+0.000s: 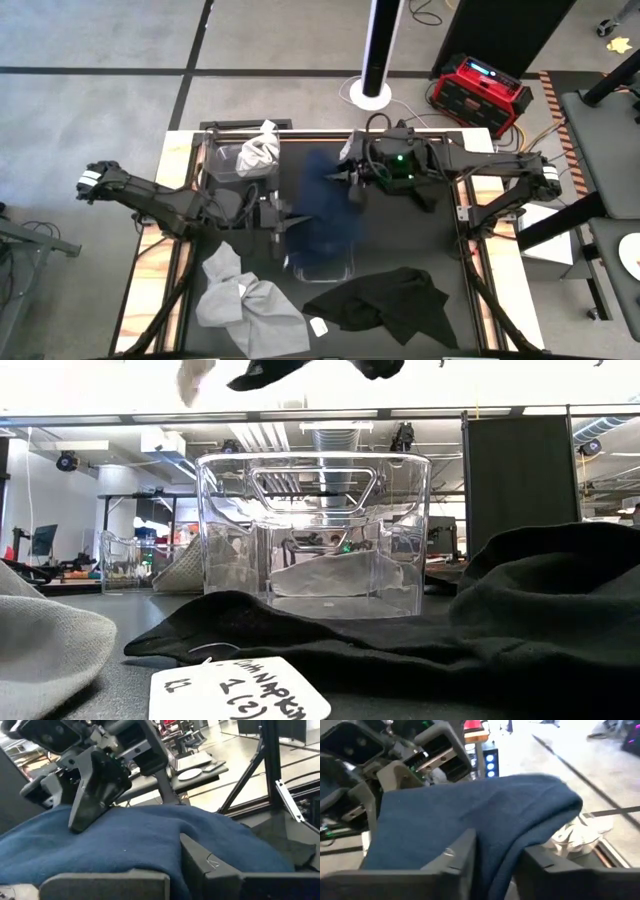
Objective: Sort towels by color in basket
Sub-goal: Put the blue towel into the bottom transparent bin
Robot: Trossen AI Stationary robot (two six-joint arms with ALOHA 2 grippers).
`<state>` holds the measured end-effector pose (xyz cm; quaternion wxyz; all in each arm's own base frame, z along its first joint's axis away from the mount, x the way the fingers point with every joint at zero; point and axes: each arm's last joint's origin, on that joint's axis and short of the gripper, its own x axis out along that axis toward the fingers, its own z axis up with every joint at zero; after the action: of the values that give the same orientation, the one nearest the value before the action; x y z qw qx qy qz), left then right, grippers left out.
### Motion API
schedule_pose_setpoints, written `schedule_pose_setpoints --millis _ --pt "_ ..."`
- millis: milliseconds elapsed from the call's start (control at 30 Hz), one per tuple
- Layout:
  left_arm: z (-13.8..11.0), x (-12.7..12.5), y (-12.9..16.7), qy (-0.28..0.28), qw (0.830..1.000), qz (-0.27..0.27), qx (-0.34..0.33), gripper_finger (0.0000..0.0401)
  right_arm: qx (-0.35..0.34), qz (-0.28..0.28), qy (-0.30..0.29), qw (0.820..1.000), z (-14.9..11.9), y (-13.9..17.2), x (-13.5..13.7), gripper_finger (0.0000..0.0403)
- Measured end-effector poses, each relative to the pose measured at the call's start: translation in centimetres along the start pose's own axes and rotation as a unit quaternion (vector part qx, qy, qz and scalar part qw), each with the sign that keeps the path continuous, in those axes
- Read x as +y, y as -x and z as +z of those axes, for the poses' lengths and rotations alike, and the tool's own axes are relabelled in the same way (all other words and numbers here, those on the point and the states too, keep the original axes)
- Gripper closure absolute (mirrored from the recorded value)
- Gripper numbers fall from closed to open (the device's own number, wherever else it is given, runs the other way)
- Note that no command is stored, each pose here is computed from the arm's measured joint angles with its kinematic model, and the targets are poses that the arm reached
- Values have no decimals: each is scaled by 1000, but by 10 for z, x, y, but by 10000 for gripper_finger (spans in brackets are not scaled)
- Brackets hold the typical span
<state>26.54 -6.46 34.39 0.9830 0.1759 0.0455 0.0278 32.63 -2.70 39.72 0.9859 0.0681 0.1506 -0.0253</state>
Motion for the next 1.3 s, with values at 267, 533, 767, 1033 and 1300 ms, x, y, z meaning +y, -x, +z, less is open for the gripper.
schedule_pose_setpoints --millis 267,533,767,1033,1300 --pt "3 -5 2 -1 999 -40 -18 401 22 -5 -15 1000 0 9 -17 151" --pt "4 0 5 39 998 41 3 401 29 -12 32 999 1 23 -18 78" --pt "-4 3 1 31 992 117 47 401 28 59 125 990 -7 8 23 78" --pt "-8 0 -3 24 992 115 56 401 60 8 160 985 -23 -19 28 66" --pt "-11 -3 -8 23 991 113 61 401 69 22 159 985 -29 -30 28 68"
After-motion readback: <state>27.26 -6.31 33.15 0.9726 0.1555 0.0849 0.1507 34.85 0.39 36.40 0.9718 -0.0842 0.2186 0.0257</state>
